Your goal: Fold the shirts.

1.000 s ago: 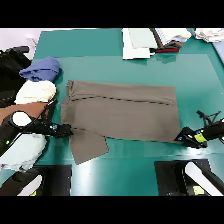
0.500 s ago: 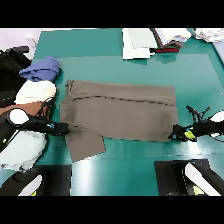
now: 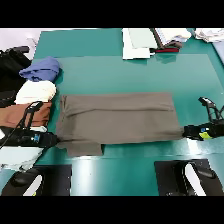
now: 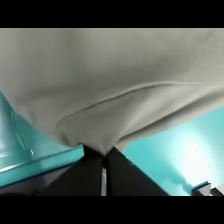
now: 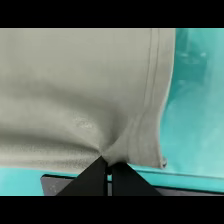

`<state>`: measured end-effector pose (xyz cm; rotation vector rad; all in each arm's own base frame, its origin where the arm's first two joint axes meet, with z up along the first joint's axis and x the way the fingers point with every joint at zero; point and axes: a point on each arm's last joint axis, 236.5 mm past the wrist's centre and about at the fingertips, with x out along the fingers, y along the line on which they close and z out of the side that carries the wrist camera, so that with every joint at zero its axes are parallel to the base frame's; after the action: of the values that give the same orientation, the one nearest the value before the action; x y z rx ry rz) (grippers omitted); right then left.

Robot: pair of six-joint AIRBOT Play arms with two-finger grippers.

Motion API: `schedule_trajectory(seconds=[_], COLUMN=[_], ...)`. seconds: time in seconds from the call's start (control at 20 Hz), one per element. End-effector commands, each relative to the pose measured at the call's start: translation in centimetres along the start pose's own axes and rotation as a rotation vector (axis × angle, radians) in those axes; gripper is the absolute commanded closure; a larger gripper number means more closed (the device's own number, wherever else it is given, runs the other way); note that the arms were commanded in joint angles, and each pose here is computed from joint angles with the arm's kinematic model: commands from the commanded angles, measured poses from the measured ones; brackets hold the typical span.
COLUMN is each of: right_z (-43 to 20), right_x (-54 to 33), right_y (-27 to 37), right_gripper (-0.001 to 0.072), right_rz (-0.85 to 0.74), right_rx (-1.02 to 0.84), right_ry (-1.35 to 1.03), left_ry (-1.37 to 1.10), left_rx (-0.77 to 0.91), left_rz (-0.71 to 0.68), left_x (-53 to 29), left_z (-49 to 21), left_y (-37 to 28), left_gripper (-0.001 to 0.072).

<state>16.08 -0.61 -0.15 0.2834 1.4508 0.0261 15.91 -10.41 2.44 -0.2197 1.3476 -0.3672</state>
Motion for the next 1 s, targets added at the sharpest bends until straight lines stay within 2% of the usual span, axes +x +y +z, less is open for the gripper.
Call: schedule_trajectory(seconds=[0.0,0.45,0.8,0.85,0.9,0.95], right_z=[1.0,13.7,18.8,19.4,20.3,21.0], right_x=[-2.4,0.9,3.7,3.7,3.5,3.0], right_y=[-0.3,2.7,6.0,6.4,6.7,6.9], right_gripper=[0.0699,0.0699,0.0696,0.0693,0.0577,0.0409], right_rz=[-0.046,-0.021,0.038,0.055,0.073,0.095], right_rx=[-0.02,-0.138,-0.153,-0.15,-0.154,-0.154], right_ry=[-0.073,-0.021,0.038,0.023,-0.005,-0.032], left_ry=[-0.067,-0.193,-0.262,-0.274,-0.286,-0.293], left_rx=[0.003,0.047,0.091,0.099,0.098,0.099], left_rz=[0.008,0.149,0.167,0.169,0.168,0.166], left_x=[-0.5,3.7,5.0,4.8,4.6,4.2], left_z=[1.2,15.6,22.5,22.8,23.2,23.5], left_y=[0.1,4.4,5.0,4.9,4.8,4.6], left_gripper=[0.0688,0.0686,0.0683,0.063,0.03,0.0143])
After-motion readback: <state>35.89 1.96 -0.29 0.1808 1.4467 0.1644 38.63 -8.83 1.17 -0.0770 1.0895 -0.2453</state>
